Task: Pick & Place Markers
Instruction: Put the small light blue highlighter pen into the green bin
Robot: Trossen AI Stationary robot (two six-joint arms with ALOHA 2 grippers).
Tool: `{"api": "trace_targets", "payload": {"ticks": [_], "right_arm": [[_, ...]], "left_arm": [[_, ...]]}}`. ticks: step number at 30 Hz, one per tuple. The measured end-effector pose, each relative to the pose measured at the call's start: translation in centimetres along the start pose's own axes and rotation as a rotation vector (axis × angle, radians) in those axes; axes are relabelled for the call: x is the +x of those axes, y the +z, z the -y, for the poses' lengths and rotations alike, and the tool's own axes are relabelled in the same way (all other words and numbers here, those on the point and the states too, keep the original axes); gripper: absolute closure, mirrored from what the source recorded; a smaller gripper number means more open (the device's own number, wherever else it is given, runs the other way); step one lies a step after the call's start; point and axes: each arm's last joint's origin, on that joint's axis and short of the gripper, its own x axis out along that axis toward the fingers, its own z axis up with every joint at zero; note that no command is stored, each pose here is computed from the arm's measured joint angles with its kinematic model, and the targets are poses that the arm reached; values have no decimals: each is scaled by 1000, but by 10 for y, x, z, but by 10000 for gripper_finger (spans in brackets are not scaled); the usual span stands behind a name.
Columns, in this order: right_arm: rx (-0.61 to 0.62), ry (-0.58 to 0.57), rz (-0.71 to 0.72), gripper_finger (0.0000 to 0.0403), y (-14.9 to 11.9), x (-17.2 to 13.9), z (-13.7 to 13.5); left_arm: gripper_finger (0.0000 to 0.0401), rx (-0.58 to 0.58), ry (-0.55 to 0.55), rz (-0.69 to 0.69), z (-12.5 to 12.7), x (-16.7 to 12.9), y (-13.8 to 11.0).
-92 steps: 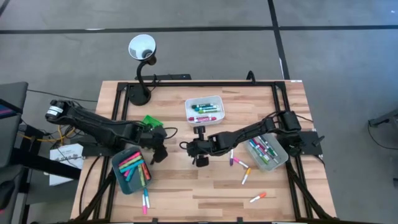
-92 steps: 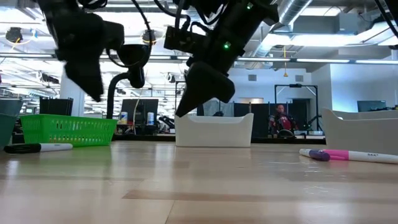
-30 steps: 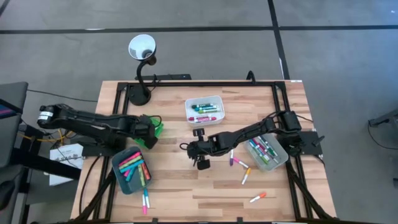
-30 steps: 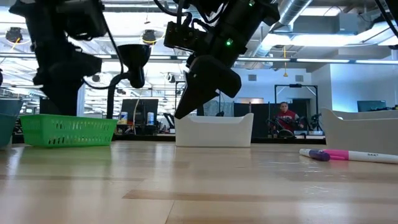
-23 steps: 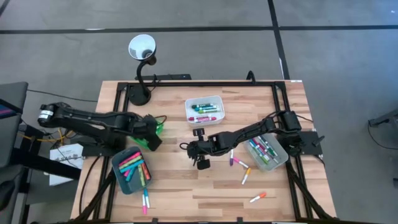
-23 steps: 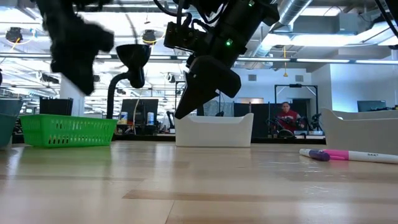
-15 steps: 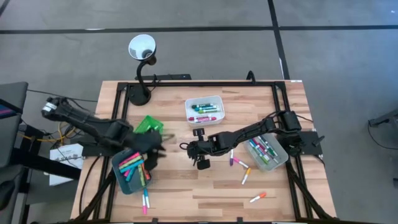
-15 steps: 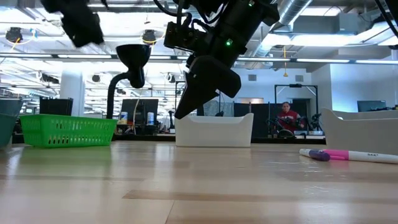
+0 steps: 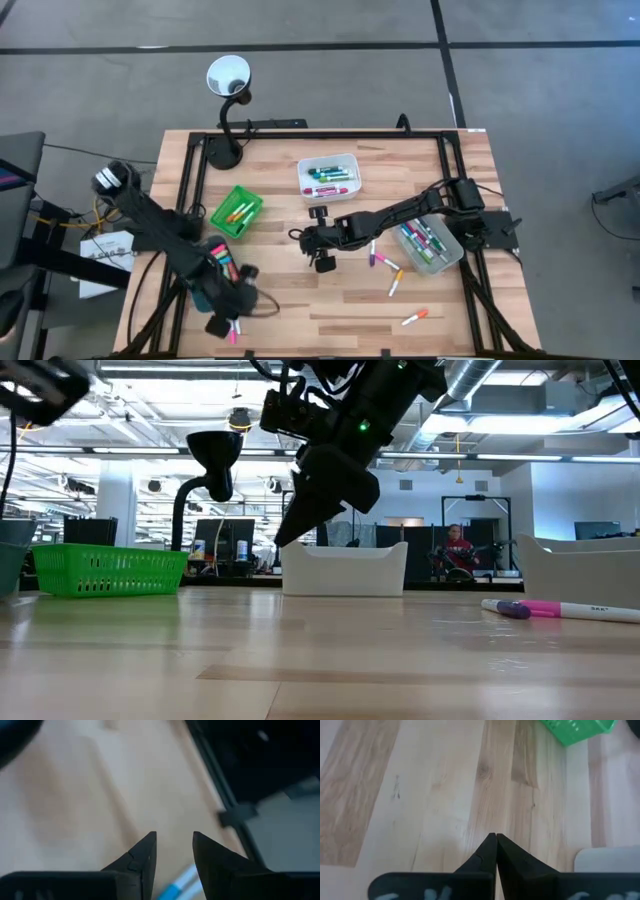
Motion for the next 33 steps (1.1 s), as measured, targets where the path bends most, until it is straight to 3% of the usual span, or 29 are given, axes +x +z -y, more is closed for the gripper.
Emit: {"api": "trace_targets", "payload": {"ticks": [6,17,29,33], "right_arm": [[25,-7,34,403,3,0,1],[45,-7,37,403,4,0,1],[43,-5,30,403,3,0,0],[43,-5,30,403,3,0,0]], "left_arm": [[279,119,-134,-163,23,31,-10],[279,265,-53,-242,28,60,-24],[279,317,-54,-257,28,61,-28],[279,383,-53,-261,28,58,-27]]}}
